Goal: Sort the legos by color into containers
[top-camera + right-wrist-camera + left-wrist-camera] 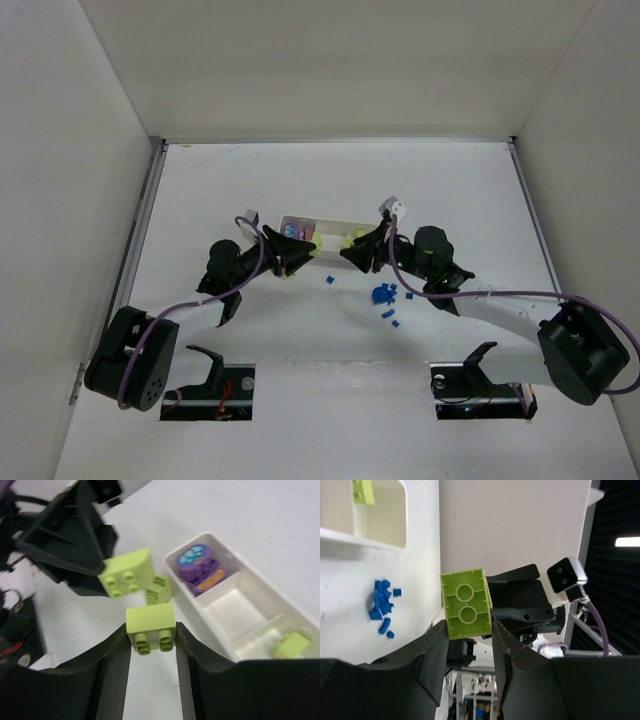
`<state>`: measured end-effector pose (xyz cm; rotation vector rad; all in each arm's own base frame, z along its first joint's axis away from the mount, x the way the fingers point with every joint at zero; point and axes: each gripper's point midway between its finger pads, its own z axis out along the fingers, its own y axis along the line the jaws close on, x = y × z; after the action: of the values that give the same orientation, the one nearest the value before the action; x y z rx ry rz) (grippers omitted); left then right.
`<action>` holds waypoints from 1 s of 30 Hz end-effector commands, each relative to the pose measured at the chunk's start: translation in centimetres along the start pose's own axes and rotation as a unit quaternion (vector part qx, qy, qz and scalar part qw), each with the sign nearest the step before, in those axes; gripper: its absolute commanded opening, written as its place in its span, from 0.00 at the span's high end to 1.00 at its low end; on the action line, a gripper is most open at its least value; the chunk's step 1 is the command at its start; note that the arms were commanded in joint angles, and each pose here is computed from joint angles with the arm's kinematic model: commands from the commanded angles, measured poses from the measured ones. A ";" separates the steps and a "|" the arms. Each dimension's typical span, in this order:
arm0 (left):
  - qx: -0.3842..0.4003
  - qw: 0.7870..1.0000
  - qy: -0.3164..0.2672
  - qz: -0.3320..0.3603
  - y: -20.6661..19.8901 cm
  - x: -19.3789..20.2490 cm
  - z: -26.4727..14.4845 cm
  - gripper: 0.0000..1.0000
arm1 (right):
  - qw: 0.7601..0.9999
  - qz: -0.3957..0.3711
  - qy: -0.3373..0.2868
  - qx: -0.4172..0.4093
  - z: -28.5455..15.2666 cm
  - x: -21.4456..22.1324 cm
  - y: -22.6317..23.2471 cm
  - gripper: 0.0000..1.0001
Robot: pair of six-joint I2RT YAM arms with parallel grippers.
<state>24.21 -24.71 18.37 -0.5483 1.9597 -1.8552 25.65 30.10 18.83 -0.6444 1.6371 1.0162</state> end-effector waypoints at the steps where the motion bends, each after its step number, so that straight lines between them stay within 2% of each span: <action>1: 0.025 0.999 -0.024 0.034 -0.9 -1.2 -1.1 0.87 | 0.999 0.000 -0.038 0.034 -0.2 -2.1 -1.6 0.68; 4: 0.021 0.999 -0.026 0.035 -0.6 -1.3 -1.2 0.87 | 0.997 0.002 -0.044 0.064 -0.1 -2.1 -3.0 0.66; 8: 0.025 0.998 -0.020 0.047 -1.0 -0.7 -0.7 0.87 | 0.986 0.012 -0.047 0.160 -0.2 -2.2 -7.4 0.66; 16: 0.012 0.997 -0.017 0.076 -0.7 0.1 1.1 0.86 | 0.962 0.030 0.001 0.270 0.1 0.5 -12.7 0.62; 20: 0.001 0.995 -0.019 0.093 -0.4 0.2 2.1 0.86 | 0.958 0.037 0.016 0.284 0.4 1.4 -13.4 0.54; 23: -0.008 0.994 -0.021 0.106 -0.3 0.2 2.8 0.86 | 0.957 0.033 0.000 0.288 0.0 0.4 -13.3 0.37; 30: -0.032 0.989 -0.028 0.143 -0.1 -0.3 4.9 0.86 | 0.943 0.036 -0.053 0.326 -2.9 -2.4 -13.8 0.34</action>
<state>25.64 -27.93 16.59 -0.3956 2.0112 -1.6393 35.49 22.25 14.48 -0.1796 1.8562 0.5115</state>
